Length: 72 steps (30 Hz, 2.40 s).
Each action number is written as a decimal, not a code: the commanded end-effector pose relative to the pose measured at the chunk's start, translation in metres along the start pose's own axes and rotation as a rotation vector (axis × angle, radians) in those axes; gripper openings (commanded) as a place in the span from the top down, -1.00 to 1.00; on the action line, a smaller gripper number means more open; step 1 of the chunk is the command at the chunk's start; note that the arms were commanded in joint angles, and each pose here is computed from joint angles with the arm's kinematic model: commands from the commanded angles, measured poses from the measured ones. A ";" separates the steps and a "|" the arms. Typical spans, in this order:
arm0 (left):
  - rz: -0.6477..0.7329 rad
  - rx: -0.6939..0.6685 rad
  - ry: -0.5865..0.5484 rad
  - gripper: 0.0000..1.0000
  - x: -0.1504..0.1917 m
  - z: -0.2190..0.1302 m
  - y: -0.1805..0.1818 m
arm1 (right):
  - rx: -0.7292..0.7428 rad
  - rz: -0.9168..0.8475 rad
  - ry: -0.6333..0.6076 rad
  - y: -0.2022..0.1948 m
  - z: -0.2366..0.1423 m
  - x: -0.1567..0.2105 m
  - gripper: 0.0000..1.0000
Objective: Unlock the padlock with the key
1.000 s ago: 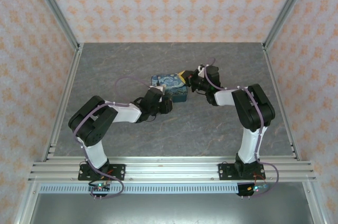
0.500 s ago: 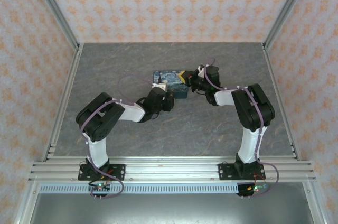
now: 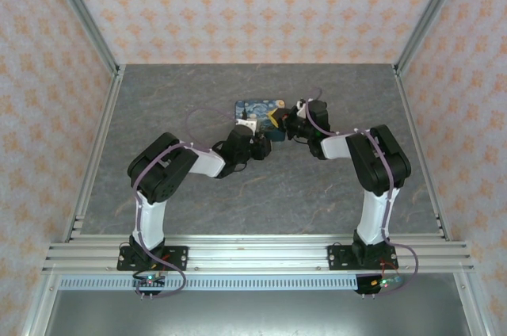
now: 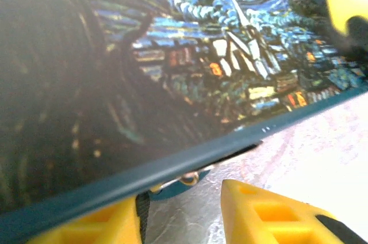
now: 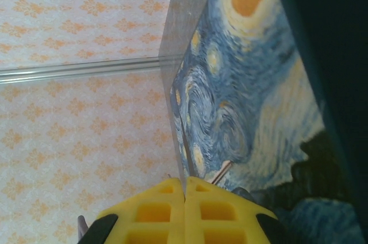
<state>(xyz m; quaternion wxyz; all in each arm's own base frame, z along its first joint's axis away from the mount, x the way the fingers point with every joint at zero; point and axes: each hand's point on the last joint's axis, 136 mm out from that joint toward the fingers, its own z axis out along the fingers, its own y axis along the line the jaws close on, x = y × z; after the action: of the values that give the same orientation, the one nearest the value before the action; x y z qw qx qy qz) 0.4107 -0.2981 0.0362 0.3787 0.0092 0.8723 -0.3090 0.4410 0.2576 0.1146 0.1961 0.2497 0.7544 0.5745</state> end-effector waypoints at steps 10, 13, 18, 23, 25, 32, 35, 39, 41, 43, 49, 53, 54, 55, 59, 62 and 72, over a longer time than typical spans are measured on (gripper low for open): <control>-0.185 0.097 -0.051 0.20 -0.015 0.006 0.001 | 0.018 -0.009 -0.005 -0.011 0.003 -0.003 1.00; -0.187 0.073 -0.045 0.20 -0.015 0.008 0.004 | 0.016 -0.004 -0.007 -0.012 0.004 -0.004 1.00; -0.204 0.020 -0.034 0.14 -0.005 0.016 0.013 | 0.009 0.002 -0.008 -0.012 0.005 -0.004 1.00; -0.211 0.005 -0.036 0.12 0.000 0.023 0.013 | 0.008 0.008 -0.008 -0.014 0.006 -0.004 1.00; -0.213 -0.005 -0.035 0.15 0.001 0.024 0.015 | 0.006 0.009 -0.008 -0.014 0.006 -0.005 1.00; -0.215 -0.008 -0.041 0.61 0.000 0.024 0.015 | 0.007 0.013 -0.008 -0.017 0.007 -0.004 1.00; -0.216 0.005 -0.047 0.80 -0.004 0.023 0.012 | 0.008 0.015 -0.008 -0.017 0.007 -0.005 1.00; -0.222 0.038 -0.053 0.70 -0.009 0.022 0.003 | 0.006 0.018 -0.006 -0.017 0.008 -0.005 1.00; -0.224 0.046 -0.050 0.40 -0.011 0.022 0.000 | 0.006 0.019 -0.006 -0.018 0.009 -0.005 1.00; -0.226 0.038 -0.052 0.30 -0.011 0.021 0.002 | 0.004 0.020 -0.007 -0.018 0.009 -0.005 1.00; -0.210 0.023 -0.056 0.09 -0.012 0.009 0.003 | -0.029 0.016 -0.012 -0.004 0.009 -0.008 1.00; -0.185 -0.007 -0.057 -0.04 -0.012 -0.009 0.007 | -0.074 -0.018 -0.019 0.028 0.006 -0.015 1.00; -0.180 -0.014 -0.056 -0.06 -0.011 -0.012 0.008 | -0.083 -0.028 -0.020 0.037 0.006 -0.018 1.00; -0.178 -0.022 -0.057 -0.08 -0.010 -0.016 0.010 | -0.091 -0.040 -0.023 0.046 0.006 -0.022 1.00; -0.172 -0.039 -0.067 -0.19 -0.011 -0.031 0.014 | -0.100 -0.074 -0.029 0.071 0.010 -0.037 1.00; -0.163 -0.056 -0.064 -0.32 -0.011 -0.037 0.017 | -0.087 -0.086 -0.035 0.077 0.023 -0.054 1.00; -0.123 -0.114 -0.020 -0.42 -0.004 -0.042 0.025 | -0.042 -0.089 -0.005 0.066 0.087 -0.098 1.00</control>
<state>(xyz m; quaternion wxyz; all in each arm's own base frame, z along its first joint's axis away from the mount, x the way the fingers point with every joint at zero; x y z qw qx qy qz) 0.3927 -0.2632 0.0447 0.3619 -0.0738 0.8774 -0.3061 0.5715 0.2754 0.1760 0.2497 0.2124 0.7332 0.5957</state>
